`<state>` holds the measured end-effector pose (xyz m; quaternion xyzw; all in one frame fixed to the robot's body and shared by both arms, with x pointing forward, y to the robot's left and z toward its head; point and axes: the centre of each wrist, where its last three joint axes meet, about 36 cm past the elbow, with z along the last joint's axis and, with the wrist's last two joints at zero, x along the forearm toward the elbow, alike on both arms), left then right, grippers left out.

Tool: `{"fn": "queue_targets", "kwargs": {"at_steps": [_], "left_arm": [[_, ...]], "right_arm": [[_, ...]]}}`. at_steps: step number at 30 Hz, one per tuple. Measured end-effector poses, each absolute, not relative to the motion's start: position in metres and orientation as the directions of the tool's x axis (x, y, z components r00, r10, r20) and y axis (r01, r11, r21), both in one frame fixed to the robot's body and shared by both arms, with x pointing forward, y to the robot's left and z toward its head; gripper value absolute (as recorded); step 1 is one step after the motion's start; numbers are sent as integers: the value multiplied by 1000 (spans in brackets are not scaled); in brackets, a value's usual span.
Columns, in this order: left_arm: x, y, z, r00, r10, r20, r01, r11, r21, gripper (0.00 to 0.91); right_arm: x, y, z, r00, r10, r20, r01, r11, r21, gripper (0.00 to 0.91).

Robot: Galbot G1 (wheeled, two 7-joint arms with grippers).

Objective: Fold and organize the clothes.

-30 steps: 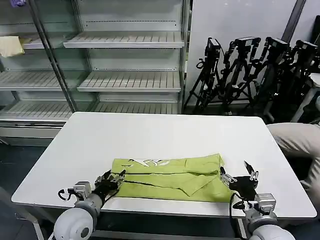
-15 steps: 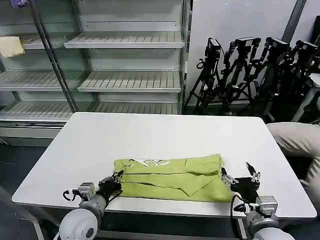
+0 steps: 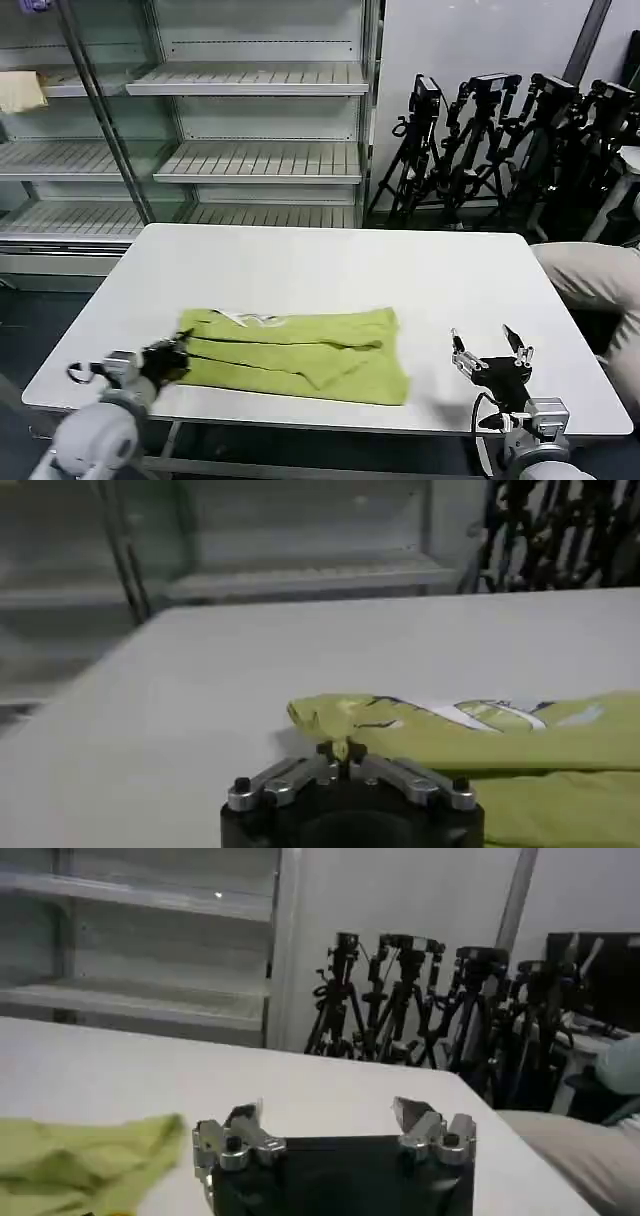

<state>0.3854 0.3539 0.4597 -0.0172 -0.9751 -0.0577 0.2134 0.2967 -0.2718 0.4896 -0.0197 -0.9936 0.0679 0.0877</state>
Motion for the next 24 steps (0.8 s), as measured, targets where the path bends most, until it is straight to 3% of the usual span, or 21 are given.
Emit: {"fn": "queue_targets", "kwargs": {"at_steps": [7, 11, 18, 24], "left_arm": [[386, 412, 488, -932, -98, 348, -3, 965, 263, 10], [383, 414, 505, -946, -93, 310, 7, 952, 306, 10], [376, 379, 526, -965, -9, 263, 87, 933, 349, 10], [361, 330, 523, -959, 131, 252, 212, 921, 328, 10]], "right_arm": [[298, -273, 487, -986, 45, 160, 23, 990, -137, 907], [297, -273, 488, -987, 42, 152, 21, 990, -136, 907], [293, -277, 492, -988, 47, 145, 26, 989, -148, 907], [289, -278, 495, -989, 54, 140, 32, 987, -155, 907]]}}
